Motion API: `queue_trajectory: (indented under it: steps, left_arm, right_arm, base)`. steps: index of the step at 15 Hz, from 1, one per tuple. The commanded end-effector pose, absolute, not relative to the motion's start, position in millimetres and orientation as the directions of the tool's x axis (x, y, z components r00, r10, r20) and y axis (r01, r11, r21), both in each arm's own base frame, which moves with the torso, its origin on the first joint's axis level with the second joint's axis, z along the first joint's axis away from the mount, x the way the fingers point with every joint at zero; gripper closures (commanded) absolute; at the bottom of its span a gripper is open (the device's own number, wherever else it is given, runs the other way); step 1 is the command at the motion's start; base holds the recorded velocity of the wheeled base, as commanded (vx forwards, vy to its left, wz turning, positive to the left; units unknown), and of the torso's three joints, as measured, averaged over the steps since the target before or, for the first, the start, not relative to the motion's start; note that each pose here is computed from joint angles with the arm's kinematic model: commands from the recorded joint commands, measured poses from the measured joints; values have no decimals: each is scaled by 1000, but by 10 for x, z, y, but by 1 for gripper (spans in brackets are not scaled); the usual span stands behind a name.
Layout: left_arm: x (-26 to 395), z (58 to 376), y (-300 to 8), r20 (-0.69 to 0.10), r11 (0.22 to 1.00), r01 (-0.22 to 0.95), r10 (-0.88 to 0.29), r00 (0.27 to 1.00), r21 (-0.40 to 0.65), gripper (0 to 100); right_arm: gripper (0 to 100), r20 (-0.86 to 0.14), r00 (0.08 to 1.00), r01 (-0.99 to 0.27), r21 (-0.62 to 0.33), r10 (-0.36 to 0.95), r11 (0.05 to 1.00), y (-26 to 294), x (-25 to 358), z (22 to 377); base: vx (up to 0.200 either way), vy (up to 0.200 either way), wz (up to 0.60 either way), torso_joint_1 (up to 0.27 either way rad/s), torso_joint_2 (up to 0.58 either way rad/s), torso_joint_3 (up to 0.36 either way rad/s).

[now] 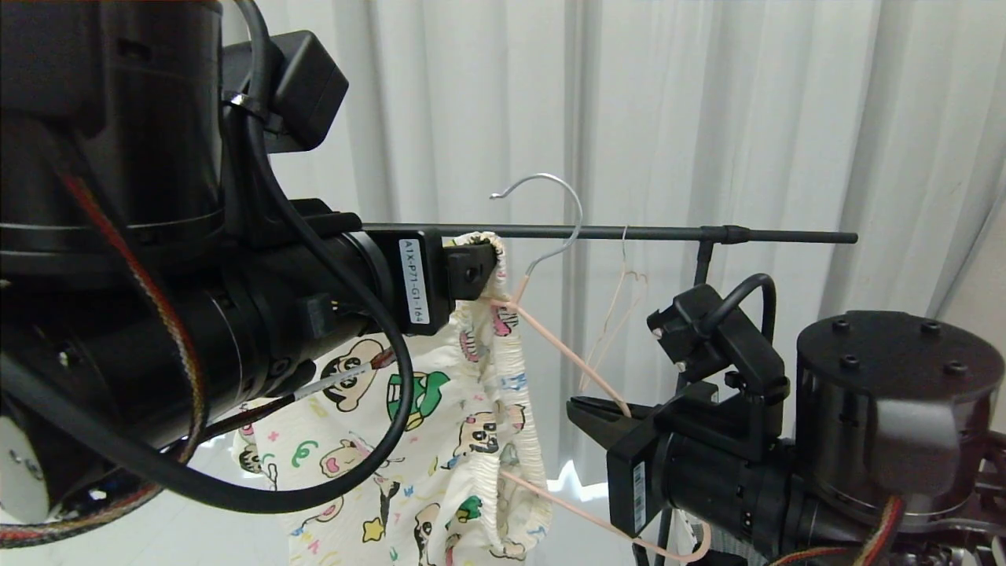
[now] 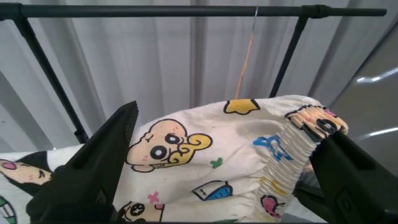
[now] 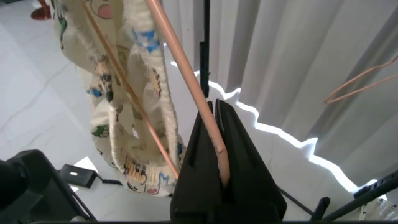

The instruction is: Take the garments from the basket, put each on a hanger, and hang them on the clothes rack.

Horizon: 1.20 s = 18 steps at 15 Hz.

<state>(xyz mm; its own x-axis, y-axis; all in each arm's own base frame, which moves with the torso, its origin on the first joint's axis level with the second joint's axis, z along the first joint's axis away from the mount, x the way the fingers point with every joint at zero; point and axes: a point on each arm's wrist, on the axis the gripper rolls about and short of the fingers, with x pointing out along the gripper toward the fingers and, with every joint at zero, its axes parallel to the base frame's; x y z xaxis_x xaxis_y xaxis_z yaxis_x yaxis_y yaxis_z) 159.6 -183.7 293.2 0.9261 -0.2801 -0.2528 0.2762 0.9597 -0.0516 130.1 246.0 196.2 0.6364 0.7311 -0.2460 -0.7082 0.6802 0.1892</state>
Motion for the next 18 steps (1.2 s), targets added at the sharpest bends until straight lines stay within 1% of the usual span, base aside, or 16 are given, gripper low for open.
queue_trajectory:
  steps: [1,4,7,9,13,15,16,18]
  left_arm:
    - [1541,2954,-1849,-246,953,299,-303,921,-53,0]
    - [1495,2892,-1874,-264,946,321,-319,910,-40,0]
    - [1437,2733,-1817,-304,941,336,-311,900,32,0]
    - [1405,2667,-1766,-319,941,335,-304,898,49,0]
    - [1388,2680,-1742,-313,940,337,-307,899,45,0]
    - [1371,2696,-1724,-308,940,338,-310,900,41,0]
    - [1344,2720,-1715,-300,937,347,-321,898,36,0]
    - [1216,2780,-1688,-282,910,416,-397,874,8,0]
  right_arm:
    - [100,-237,648,-700,190,724,688,2445,1334,1974]
    - [100,-214,667,-690,184,714,700,2410,1388,2006]
    - [100,-192,692,-676,165,696,718,2355,1455,2043]
    - [100,-181,699,-673,161,692,722,2312,1459,2076]
    - [100,-169,717,-657,159,676,737,2262,1489,2110]
    - [100,-169,758,-614,143,630,777,2247,1508,2102]
    - [100,-168,765,-606,141,622,783,2237,1514,2102]
    - [100,-168,773,-595,138,611,792,2213,1542,2102]
  base:
    - [0,0,0,0,0,0]
    - [0,0,0,0,0,0]
    - [0,0,0,0,0,0]
    - [0,0,0,0,0,0]
    - [0,0,0,0,0,0]
    - [0,0,0,0,0,0]
    - [0,0,0,0,0,0]
    - [0,0,0,0,0,0]
